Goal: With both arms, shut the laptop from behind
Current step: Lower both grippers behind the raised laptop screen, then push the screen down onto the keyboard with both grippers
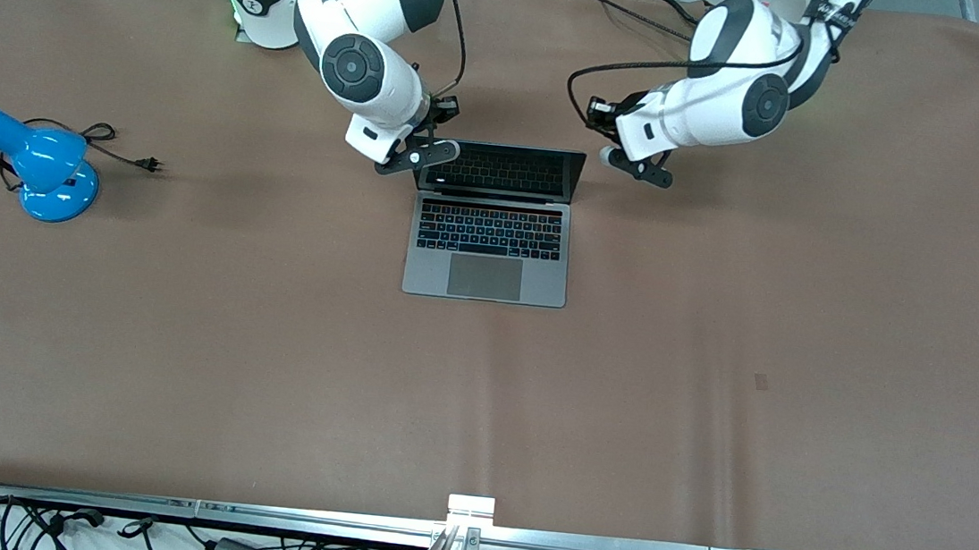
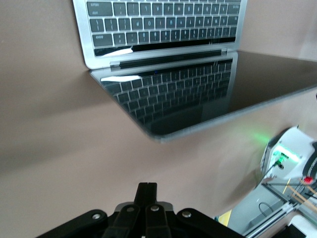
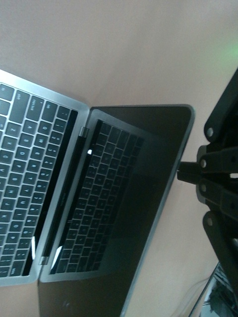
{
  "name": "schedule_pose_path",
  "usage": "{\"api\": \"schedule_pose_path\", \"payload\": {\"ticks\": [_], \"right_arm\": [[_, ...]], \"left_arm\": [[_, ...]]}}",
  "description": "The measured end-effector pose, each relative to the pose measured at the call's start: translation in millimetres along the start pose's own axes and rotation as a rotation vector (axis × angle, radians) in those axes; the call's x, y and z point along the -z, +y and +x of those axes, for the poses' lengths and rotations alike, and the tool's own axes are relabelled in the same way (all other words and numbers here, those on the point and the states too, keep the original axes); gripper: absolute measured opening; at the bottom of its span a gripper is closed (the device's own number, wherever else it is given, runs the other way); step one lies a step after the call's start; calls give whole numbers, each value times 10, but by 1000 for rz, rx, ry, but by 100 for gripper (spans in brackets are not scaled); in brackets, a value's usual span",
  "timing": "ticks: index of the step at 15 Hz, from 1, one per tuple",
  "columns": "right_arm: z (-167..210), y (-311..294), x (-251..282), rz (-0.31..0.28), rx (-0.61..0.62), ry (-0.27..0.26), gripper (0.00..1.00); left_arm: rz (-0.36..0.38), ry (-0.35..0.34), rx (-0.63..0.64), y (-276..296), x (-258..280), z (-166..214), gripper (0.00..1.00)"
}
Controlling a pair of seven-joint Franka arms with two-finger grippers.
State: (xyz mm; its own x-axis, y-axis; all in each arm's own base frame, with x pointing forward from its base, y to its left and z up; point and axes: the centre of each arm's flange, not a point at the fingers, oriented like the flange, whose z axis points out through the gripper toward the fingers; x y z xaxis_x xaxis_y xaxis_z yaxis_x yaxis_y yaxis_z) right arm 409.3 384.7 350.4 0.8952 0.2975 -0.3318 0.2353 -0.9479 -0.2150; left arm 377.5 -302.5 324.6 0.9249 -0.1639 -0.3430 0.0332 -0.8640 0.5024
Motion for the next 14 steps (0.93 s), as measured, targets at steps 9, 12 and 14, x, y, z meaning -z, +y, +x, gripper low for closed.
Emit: {"api": "schedule_pose_path", "payload": {"ticks": [9,12,14], "right_arm": [[286,110,97,41,-44,168,1],[422,213,91,51,-68,220,1],[520,298,37,53,-87,237,1]], "left_arm": [[-69,62,40,-44,-134,493,1],[-90,88,44,-22,-83,621,1],[-112,93,51,-24,-44,744,1]]}}
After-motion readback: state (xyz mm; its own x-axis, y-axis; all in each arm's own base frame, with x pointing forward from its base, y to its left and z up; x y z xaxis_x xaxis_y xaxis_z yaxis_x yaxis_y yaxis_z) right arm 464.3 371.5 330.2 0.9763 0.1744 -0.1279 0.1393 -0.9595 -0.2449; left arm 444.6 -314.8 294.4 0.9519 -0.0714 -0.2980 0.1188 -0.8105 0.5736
